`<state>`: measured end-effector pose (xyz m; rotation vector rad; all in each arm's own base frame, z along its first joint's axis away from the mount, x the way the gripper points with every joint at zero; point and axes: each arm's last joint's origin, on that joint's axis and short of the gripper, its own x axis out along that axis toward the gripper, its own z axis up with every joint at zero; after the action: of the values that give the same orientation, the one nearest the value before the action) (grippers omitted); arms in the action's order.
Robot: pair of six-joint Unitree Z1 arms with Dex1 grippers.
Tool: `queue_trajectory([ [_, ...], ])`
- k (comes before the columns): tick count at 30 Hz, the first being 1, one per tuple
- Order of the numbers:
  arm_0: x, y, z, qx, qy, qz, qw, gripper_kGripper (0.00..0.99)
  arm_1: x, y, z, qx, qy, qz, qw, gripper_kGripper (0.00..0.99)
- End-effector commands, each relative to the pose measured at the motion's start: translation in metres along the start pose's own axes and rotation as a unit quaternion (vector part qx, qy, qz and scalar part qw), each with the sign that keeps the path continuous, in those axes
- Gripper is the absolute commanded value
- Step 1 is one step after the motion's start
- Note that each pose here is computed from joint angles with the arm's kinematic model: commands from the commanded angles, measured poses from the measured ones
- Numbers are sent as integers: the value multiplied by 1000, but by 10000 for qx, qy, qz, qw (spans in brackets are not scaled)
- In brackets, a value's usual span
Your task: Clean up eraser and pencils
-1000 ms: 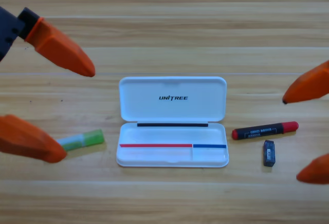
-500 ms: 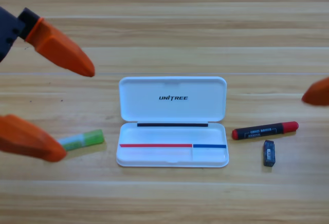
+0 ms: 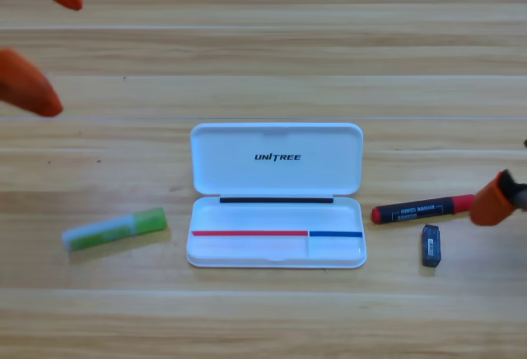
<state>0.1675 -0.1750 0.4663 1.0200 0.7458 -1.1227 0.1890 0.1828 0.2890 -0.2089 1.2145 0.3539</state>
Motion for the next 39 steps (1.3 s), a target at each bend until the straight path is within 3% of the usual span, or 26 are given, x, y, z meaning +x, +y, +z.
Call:
queue_trajectory([
  [1,60,50,-17,-536,906,-366,9938,928,45,-7,4,732,662,-487,9939,989],
  [7,99,76,-36,-938,1476,-566,9830,927,70,-2,11,1628,857,-556,9814,982],
  [12,123,89,-48,-1157,1891,-580,9734,925,86,5,23,1878,804,-408,9781,946],
  [18,161,85,-61,-1247,2157,-775,9654,925,106,14,37,2053,903,-425,9736,933],
  [39,207,68,-78,-1467,2143,-1227,9579,923,148,26,53,2184,1233,-412,9672,808],
])
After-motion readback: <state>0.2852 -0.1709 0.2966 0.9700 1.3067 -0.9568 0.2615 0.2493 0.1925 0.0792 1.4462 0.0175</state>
